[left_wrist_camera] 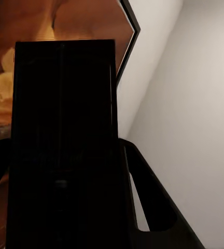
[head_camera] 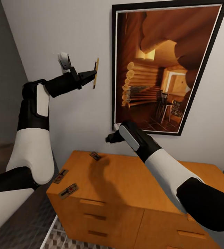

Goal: Take the four mousetraps from the cabinet in the bathroom and place them on the bathroom floor. Make sure all four end up on the same floor surface, and ensure that at least two of them are either under or directly next to the same bathroom sink.

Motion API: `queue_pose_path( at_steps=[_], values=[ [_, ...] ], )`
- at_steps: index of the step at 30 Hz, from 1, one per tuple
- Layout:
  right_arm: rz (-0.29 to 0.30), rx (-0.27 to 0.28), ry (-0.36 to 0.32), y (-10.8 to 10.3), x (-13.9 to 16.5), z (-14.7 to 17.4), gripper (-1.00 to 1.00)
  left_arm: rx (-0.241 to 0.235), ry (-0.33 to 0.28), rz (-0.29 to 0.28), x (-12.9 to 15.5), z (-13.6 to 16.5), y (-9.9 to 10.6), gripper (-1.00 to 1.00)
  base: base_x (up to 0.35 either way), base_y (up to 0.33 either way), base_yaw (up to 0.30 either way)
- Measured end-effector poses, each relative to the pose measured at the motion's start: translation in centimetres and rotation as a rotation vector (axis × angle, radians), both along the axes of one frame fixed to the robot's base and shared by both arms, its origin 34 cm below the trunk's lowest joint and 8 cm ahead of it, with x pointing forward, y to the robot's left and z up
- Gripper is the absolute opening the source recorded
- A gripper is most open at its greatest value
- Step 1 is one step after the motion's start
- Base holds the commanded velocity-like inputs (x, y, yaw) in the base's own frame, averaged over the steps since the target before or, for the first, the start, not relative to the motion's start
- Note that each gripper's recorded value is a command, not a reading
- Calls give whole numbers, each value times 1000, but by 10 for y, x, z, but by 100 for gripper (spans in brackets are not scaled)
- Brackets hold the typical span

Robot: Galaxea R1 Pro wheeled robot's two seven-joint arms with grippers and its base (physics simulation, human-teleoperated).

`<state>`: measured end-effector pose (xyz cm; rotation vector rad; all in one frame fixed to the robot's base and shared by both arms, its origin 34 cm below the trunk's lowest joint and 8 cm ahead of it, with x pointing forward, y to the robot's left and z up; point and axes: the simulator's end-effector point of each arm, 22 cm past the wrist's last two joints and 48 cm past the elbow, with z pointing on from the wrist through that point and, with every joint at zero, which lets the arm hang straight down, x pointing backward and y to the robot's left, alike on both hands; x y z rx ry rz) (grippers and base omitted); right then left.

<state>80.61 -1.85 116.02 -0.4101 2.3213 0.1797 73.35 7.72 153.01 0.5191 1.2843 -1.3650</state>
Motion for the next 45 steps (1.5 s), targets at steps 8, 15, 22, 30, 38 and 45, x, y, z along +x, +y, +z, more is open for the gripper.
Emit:
queue_pose_path(
  at_steps=[8, 15, 22, 30, 38, 45],
  values=[
    [-19, -26, 33, -8, 2, -12, 100, 30, -1, -11, -2, -5, -10, -100, 12, 0, 0],
    [-53, -137, 45, -30, 12, -18, 100, 33, 5, -20, -3, -8, -15, -100, 0, 0, 0],
    [-80, -179, 45, -41, 14, -20, 100, 50, 12, -28, -4, -15, -21, -100, 64, 0, 0],
    [-70, -174, 34, -37, 14, -18, 100, 53, 15, -29, -3, -19, -22, -100, 94, 0, 0],
    [-59, -165, 13, -31, 15, -10, 100, 53, 17, -28, -3, -19, -21, -100, 3, 0, 173],
    [-51, -160, 1, -27, 15, -5, 100, 53, 17, -28, -3, -20, -21, -100, 0, 0, 283]
  ],
)
